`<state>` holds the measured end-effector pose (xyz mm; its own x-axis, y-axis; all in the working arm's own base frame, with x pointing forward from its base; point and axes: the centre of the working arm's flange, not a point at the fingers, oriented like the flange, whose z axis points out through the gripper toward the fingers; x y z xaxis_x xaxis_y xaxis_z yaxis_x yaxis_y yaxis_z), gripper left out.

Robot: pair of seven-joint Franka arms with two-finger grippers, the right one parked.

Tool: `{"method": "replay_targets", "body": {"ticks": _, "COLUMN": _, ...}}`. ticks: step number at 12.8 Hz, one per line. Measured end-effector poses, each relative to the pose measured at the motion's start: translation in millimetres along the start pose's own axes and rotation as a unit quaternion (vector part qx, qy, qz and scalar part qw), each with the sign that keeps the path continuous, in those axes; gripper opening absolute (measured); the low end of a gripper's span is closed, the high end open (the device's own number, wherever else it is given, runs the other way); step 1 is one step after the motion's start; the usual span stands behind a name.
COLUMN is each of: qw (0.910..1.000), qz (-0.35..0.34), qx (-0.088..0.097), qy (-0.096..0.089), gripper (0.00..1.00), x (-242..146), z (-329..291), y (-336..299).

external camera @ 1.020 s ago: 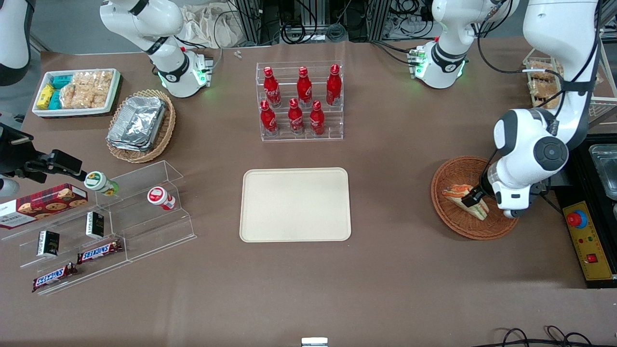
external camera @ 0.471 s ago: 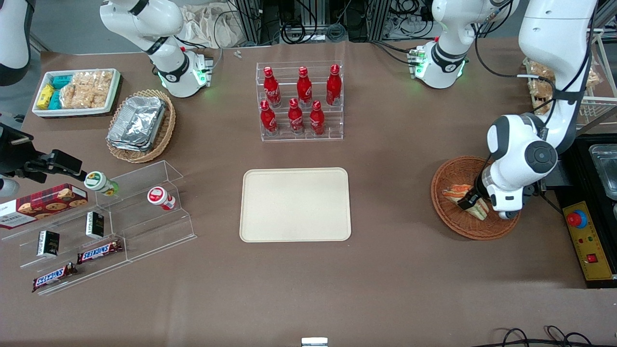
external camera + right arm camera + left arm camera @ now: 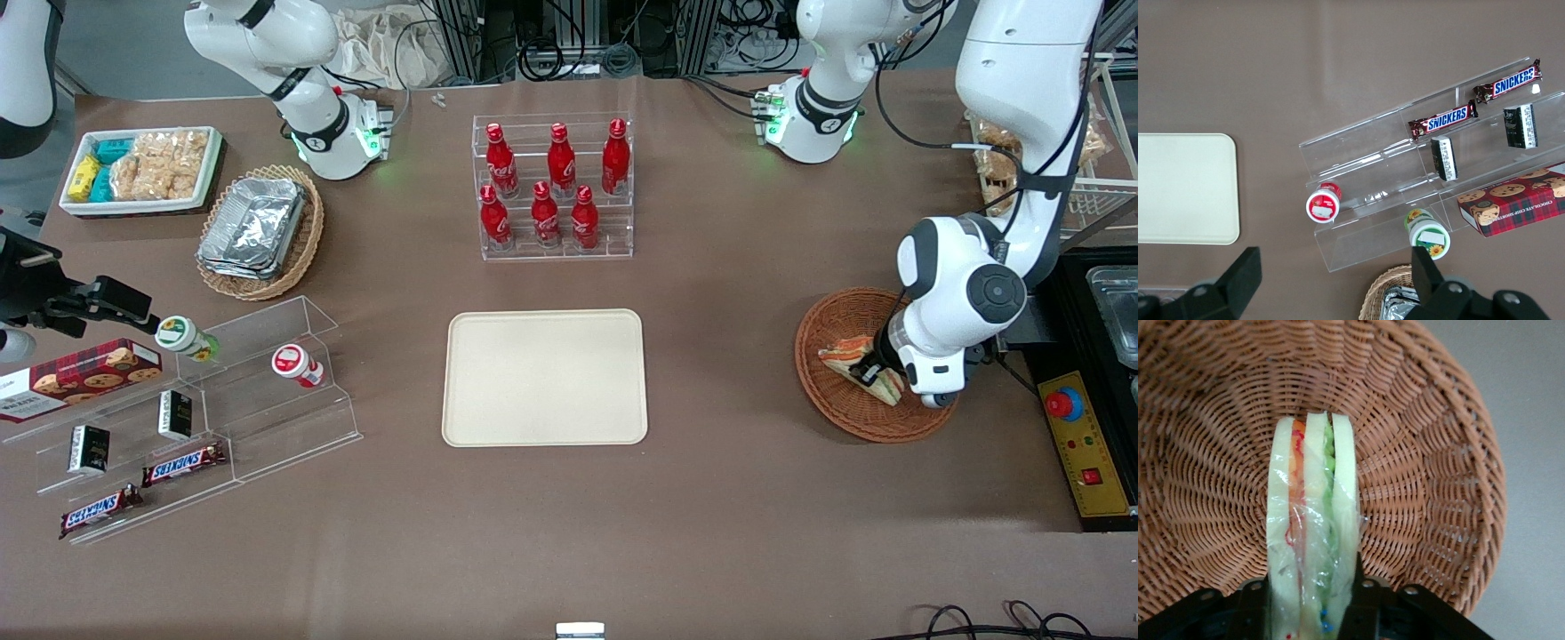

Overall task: Place sandwich from basket to tray
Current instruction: 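Lift the sandwich and carry it with the left gripper to the cream tray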

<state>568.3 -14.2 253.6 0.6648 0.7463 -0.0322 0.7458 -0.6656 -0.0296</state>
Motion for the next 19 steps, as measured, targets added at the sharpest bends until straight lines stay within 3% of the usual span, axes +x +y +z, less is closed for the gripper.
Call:
{"method": "replay_targets", "body": {"ticks": 3, "qw": 0.9992, "qz": -0.019, "qx": 0.029, "qy": -0.019, "gripper": 0.32, "x": 4, "z": -74, "y": 14}}
{"method": "replay_targets", "body": {"ticks": 5, "qw": 0.9988, "qz": -0.017, "qx": 0.039, "qy": -0.026, "gripper": 0.31, "x": -7, "z": -140, "y": 36}}
{"method": "replay_targets", "body": {"ticks": 8, "qw": 0.9991, "qz": 0.008, "qx": 0.034, "qy": -0.026, "gripper": 0.19, "x": -35, "z": -204, "y": 67}}
{"method": "replay_targets", "body": {"ticks": 12, "qw": 0.9945, "qz": 0.094, "qx": 0.030, "qy": -0.037, "gripper": 0.19, "x": -105, "z": -211, "y": 110}}
{"method": "replay_targets", "body": {"ticks": 16, "qw": 0.9766, "qz": 0.205, "qx": 0.025, "qy": -0.059, "gripper": 0.19, "x": -212, "z": -184, "y": 163}}
{"method": "replay_targets", "body": {"ticks": 17, "qw": 0.9699, "qz": 0.236, "qx": 0.027, "qy": -0.052, "gripper": 0.18, "x": -239, "z": -174, "y": 175}}
{"method": "replay_targets", "body": {"ticks": 19, "qw": 0.9517, "qz": 0.302, "qx": 0.049, "qy": -0.027, "gripper": 0.16, "x": -291, "z": -143, "y": 199}}
